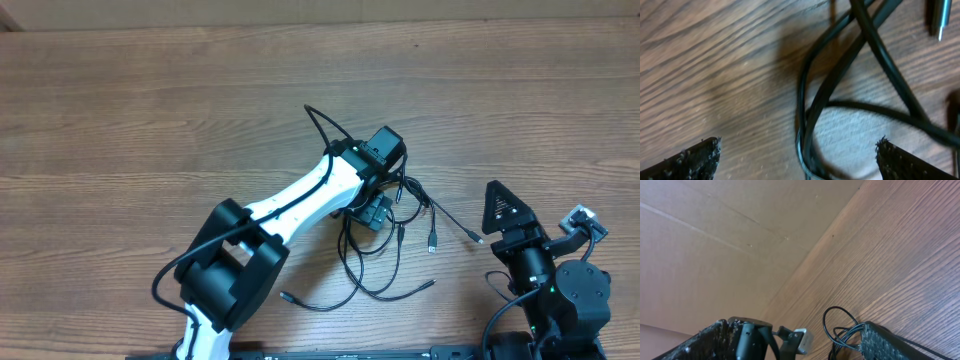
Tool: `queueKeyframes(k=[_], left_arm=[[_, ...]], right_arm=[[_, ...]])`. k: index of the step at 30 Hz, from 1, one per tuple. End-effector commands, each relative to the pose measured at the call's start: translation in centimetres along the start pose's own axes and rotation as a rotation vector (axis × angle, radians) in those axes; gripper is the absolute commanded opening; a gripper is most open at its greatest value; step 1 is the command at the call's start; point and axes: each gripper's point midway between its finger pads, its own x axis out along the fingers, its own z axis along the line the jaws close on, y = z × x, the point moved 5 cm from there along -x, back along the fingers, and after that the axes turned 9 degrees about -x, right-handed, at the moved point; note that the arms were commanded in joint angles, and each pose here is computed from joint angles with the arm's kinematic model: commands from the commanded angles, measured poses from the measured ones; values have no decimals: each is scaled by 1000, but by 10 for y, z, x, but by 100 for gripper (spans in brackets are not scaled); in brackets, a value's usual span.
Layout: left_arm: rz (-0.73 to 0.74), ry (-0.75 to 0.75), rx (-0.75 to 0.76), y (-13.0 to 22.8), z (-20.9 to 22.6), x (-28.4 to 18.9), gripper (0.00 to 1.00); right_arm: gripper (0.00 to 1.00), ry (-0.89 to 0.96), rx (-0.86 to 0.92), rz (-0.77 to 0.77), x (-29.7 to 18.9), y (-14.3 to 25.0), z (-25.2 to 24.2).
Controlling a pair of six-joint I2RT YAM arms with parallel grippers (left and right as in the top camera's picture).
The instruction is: Untangle cables
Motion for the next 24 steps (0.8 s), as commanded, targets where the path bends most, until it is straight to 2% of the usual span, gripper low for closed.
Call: queueKeyframes(k=[1, 3, 6, 9, 12, 15, 17, 19, 24], left_arm=[[-1, 54, 5, -8, -3, 4, 100], [-9, 60, 2, -10, -3, 4, 94], [-18, 64, 2, -12, -4, 4, 78], [-22, 66, 2, -13, -5, 7, 82], [-16, 69, 2, -14, -6, 13, 82], [7, 61, 3, -12, -6, 24, 73], [20, 56, 3, -11, -6, 31, 61], [36, 70, 3, -9, -8, 36, 41], [26, 98, 3, -12, -13, 36, 4]], right_arm=[[82, 8, -8, -19, -1, -4, 0], [82, 9, -8, -20, -1, -4, 0], [82, 14, -8, -25, -1, -4, 0], [82, 14, -7, -25, -1, -4, 0], [82, 14, -7, -25, -1, -4, 0], [82, 14, -7, -25, -1, -4, 0], [82, 14, -7, -25, -1, -4, 0], [82, 13, -7, -25, -1, -4, 0], [82, 18, -7, -31, -1, -5, -1]])
